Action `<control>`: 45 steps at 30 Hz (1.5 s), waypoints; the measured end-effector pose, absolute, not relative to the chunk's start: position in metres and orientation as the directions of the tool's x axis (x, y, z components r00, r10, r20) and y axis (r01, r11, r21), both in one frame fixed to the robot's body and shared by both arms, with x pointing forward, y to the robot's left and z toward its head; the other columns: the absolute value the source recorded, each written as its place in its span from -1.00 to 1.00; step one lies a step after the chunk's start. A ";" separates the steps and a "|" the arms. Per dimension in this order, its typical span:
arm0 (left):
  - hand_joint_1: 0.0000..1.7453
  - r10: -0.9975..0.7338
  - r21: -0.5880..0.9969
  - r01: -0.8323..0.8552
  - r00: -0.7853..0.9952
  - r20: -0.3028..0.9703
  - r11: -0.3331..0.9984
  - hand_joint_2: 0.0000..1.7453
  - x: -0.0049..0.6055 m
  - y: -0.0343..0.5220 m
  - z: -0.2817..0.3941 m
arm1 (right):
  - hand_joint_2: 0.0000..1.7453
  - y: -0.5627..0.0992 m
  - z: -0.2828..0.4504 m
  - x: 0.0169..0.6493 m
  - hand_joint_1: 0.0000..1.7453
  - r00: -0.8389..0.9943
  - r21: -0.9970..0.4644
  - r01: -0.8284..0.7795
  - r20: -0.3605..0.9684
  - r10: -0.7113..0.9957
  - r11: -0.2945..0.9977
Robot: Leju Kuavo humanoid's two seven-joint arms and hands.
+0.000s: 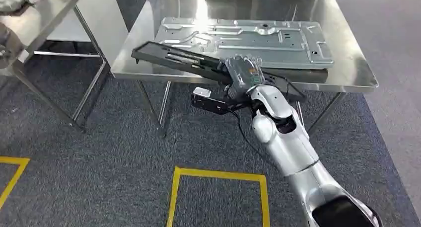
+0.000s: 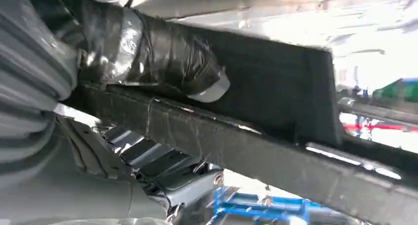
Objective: Take the parts from the cabinet and place them on the table.
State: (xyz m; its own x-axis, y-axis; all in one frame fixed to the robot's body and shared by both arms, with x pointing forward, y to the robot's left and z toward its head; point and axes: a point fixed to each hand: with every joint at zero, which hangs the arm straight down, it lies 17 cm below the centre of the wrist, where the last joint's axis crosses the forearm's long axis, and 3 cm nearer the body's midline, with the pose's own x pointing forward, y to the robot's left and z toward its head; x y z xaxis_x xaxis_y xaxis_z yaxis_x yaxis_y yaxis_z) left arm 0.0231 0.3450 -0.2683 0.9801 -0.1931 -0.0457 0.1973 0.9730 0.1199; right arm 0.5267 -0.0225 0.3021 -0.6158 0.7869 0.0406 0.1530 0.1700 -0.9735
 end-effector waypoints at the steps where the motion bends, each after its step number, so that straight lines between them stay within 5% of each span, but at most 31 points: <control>1: -1.00 -0.194 0.120 0.198 0.980 -0.042 0.973 1.00 0.023 0.345 -0.269 | 1.00 -0.023 0.303 0.528 1.00 -0.613 -0.975 0.153 0.035 0.789 0.162; 34: -1.00 -0.196 0.111 0.203 0.978 -0.072 0.973 1.00 0.012 0.351 -0.275 | 1.00 -0.012 0.309 0.541 1.00 -0.576 -0.974 0.226 -0.124 0.808 0.012; 45: -1.00 -0.211 -0.005 0.211 0.977 -0.026 0.978 1.00 0.008 0.303 -0.269 | 1.00 -0.085 0.306 0.563 1.00 -0.524 -0.970 0.228 -0.194 0.829 -0.083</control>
